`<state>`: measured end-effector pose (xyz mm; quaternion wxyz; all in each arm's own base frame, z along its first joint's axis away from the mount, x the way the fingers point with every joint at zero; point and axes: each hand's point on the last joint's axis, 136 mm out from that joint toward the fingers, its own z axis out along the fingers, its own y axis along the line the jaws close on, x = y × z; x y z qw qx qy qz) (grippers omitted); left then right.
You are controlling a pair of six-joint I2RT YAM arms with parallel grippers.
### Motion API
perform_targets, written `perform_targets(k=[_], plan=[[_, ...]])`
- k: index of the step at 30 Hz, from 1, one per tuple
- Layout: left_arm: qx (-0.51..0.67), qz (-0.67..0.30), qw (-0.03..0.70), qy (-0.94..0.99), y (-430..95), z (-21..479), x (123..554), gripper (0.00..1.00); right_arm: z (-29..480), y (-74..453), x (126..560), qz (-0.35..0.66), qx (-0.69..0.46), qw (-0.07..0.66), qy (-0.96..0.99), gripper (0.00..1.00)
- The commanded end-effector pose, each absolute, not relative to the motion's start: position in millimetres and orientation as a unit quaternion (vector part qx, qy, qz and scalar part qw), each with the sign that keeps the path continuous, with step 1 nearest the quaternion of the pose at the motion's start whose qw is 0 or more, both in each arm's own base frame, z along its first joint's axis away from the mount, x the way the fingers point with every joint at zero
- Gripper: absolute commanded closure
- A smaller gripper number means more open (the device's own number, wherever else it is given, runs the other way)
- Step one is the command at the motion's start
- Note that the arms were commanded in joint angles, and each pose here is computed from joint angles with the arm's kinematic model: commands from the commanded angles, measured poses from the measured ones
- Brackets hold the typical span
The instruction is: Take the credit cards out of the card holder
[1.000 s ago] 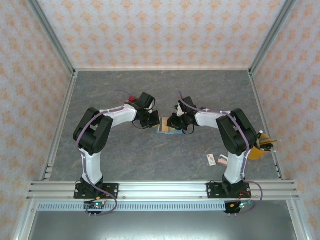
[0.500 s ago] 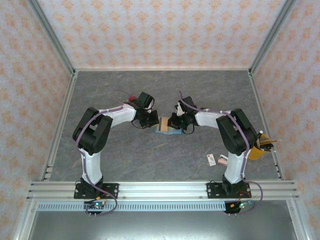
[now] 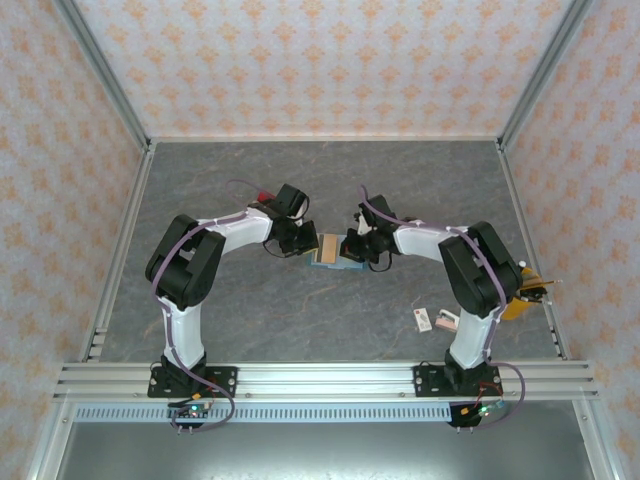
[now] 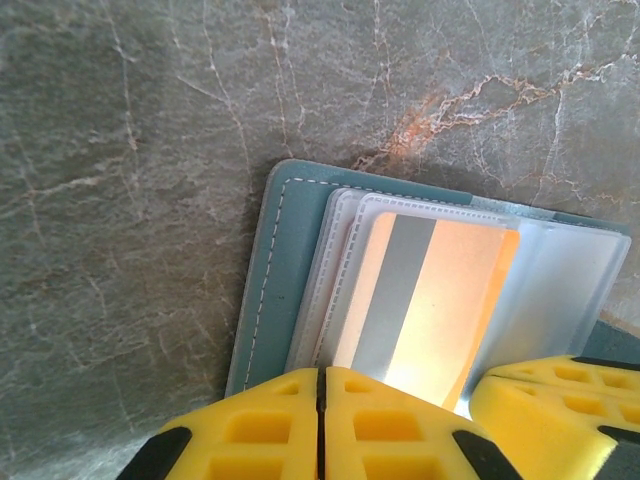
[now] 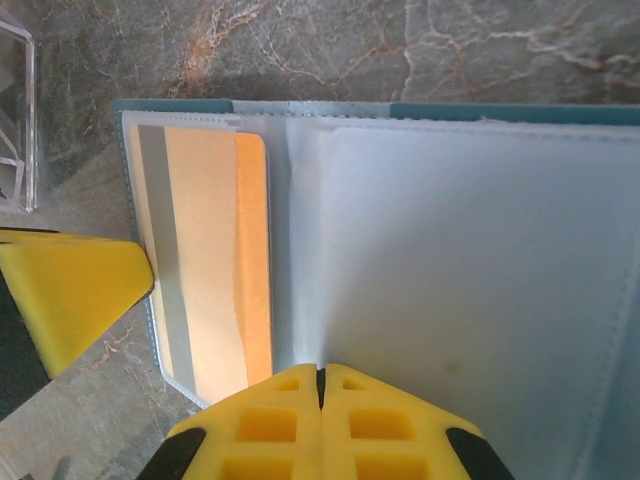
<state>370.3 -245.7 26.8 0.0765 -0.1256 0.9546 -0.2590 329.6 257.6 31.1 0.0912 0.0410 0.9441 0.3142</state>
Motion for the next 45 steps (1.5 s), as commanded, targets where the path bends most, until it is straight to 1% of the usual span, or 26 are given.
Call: perform_targets(k=[1,3,7,9,14,27,36,40,45], plan=[[-0.131,-0.196,0.045,0.971,-225,1,351,0.92,39,259,325,0.329,0.032,0.094,0.939,1.00],[-0.130,-0.197,0.044,0.971,-225,0,351,0.92,46,270,325,0.359,0.024,0.084,0.929,1.00],[-0.129,-0.199,0.037,0.971,-226,-4,348,0.93,44,276,329,0.367,0.025,0.075,0.927,0.86],[-0.129,-0.201,0.033,0.970,-227,-5,347,0.93,40,276,330,0.362,0.030,0.070,0.929,0.82],[-0.130,-0.201,0.027,0.971,-227,-9,344,0.93,31,274,335,0.350,0.040,0.069,0.933,0.79],[-0.133,-0.208,0.014,0.969,-227,-17,336,0.94,38,290,342,0.399,0.041,0.072,0.913,0.82],[-0.126,-0.223,0.001,0.967,-233,-19,324,0.95,32,289,347,0.387,0.039,0.073,0.918,0.87],[-0.116,-0.226,0.000,0.967,-237,-15,322,0.96,27,285,347,0.364,0.038,0.070,0.928,0.92],[-0.116,-0.204,0.015,0.972,-229,-9,328,0.94,28,275,345,0.337,0.036,0.074,0.938,1.00]])
